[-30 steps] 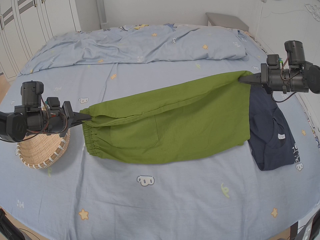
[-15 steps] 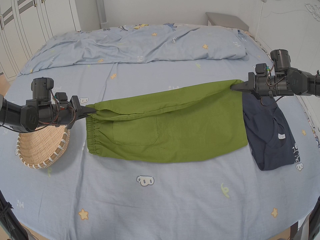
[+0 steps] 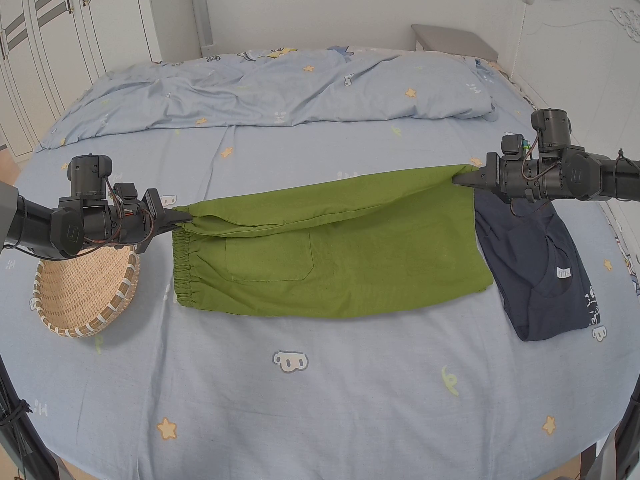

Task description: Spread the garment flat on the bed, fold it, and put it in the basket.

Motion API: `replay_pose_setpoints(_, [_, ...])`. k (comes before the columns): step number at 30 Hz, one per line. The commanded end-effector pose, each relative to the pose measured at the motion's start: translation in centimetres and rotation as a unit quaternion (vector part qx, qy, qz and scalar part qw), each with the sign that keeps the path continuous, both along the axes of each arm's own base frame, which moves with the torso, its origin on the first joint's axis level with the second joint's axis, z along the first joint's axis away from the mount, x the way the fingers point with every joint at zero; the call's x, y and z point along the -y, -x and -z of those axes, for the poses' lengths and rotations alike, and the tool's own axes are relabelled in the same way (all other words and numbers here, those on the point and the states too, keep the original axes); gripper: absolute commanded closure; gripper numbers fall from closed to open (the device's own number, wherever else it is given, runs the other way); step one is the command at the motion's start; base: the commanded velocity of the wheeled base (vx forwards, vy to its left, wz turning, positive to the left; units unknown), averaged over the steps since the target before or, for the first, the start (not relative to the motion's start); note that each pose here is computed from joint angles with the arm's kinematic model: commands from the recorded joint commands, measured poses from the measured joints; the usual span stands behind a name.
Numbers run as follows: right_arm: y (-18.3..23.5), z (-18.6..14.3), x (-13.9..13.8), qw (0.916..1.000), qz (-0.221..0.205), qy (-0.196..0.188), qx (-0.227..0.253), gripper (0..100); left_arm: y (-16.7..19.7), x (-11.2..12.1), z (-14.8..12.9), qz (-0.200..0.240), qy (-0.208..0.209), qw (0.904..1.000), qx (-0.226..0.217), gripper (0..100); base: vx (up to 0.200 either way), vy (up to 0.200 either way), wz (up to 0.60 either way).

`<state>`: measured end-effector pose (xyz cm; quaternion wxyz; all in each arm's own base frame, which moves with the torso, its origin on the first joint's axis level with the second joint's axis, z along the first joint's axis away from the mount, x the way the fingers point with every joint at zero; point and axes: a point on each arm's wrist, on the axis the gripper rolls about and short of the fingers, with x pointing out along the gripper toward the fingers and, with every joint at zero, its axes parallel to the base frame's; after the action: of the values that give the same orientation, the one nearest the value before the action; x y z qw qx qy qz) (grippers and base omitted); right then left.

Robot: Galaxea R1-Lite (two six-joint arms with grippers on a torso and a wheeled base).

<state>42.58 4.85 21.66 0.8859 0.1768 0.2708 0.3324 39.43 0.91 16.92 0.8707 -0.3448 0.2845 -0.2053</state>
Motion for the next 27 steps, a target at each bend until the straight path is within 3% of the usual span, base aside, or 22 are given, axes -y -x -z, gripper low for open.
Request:
replay_pose_setpoints(1, [-0.5,1.0,-0.4,0.9999,-0.004,0.002,-0.010,100,-0.3,0.1,0.4,0.001,0.000,1.0000,-0.003,100,0.000,0.000,0.00])
replay_pose_setpoints(2, [-0.6,1.2,-0.4,0.9999,-0.005,0.002,-0.011,100,-0.4,0.1,0.5,0.001,0.000,1.0000,-0.005,100,0.000,0.000,0.00])
replay_pose_setpoints(3, [-0.6,1.2,-0.4,0.9999,-0.005,0.002,-0.011,0,-0.4,0.1,0.5,0.001,0.000,1.0000,-0.005,100,0.000,0.000,0.00])
replay_pose_setpoints(4, [-0.7,1.4,-0.5,0.9999,-0.006,0.003,-0.013,0,-0.4,0.0,0.5,0.001,0.000,1.0000,-0.005,0,0.000,0.000,0.00])
replay_pose_setpoints(14, [-0.7,2.9,-1.5,0.9995,-0.018,0.005,-0.026,0,-0.4,0.7,-0.1,0.009,0.003,1.0000,0.001,0,0.000,0.000,0.00])
replay_pose_setpoints(23, [1.6,4.3,-0.9,0.9983,-0.011,0.004,-0.058,0,-0.1,4.4,0.6,0.047,0.018,0.9985,-0.021,0,0.000,0.000,0.00])
replay_pose_setpoints(27, [3.5,5.3,-0.4,0.9987,-0.007,-0.001,-0.050,0,-2.3,5.6,1.9,0.052,0.016,0.9984,-0.017,0,0.000,0.000,0.00])
